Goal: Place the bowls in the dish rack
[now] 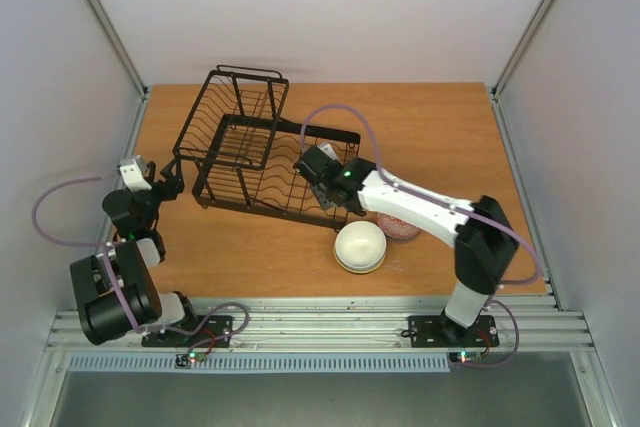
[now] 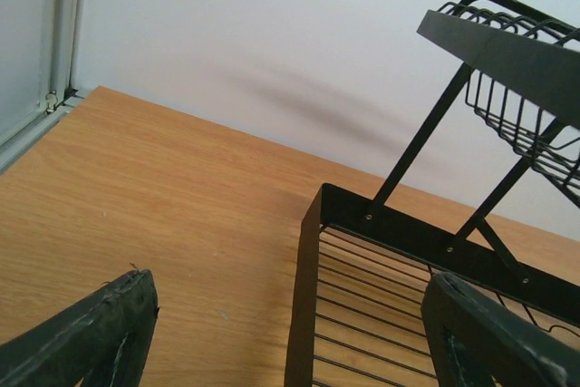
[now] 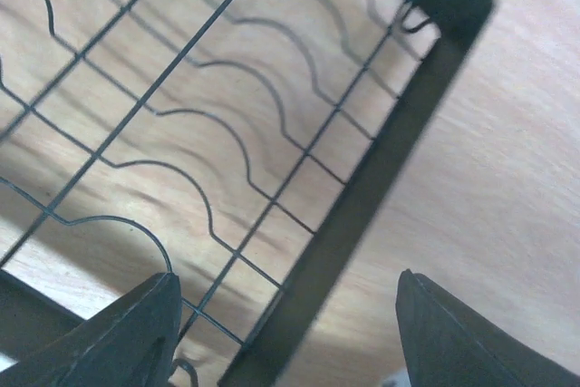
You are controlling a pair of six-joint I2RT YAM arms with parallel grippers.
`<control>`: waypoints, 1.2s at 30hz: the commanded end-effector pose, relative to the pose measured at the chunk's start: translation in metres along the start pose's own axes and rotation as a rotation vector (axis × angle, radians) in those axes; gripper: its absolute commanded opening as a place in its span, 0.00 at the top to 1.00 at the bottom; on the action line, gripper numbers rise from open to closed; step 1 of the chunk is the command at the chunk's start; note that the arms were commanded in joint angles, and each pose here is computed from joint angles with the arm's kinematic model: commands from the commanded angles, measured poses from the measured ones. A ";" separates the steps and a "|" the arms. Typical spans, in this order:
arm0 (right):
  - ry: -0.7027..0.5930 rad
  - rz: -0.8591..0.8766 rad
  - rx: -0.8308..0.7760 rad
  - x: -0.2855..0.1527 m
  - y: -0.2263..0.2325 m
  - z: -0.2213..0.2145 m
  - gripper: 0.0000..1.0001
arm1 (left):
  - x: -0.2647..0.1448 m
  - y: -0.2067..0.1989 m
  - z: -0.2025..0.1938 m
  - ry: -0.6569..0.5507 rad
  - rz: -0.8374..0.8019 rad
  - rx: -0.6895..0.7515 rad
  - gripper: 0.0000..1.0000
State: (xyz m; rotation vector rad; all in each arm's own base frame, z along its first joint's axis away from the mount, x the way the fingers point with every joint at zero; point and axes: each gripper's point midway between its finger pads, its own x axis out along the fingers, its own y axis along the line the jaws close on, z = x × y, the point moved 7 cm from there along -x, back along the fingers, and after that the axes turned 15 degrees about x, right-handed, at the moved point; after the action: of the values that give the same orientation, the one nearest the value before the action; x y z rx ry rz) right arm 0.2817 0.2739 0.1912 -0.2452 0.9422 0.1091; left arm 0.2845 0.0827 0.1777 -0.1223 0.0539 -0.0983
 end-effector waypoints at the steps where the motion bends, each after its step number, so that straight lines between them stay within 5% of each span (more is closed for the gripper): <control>1: -0.087 -0.067 0.122 -0.050 -0.038 0.002 0.37 | -0.001 -0.011 0.012 -0.026 -0.040 0.068 0.24; 5: -0.031 -0.132 0.235 -0.063 -0.074 -0.042 0.42 | -0.001 -0.027 0.014 0.037 -0.082 0.111 0.34; 14: 0.085 0.096 0.401 -0.091 -0.109 -0.126 0.50 | -0.003 -0.047 0.009 0.063 -0.095 0.224 0.30; 22: 0.110 0.210 0.405 -0.096 -0.105 -0.137 0.53 | -0.001 -0.050 0.004 0.067 -0.118 0.238 0.27; 36: 0.156 0.141 0.344 -0.066 -0.088 -0.136 0.61 | -0.002 -0.054 0.002 0.053 -0.143 0.259 0.24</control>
State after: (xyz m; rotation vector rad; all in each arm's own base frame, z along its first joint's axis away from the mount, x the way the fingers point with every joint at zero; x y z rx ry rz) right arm 0.1505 0.1519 0.1796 0.1359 1.1449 0.0516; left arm 0.2778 0.0331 0.1828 0.0972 0.1262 -0.2325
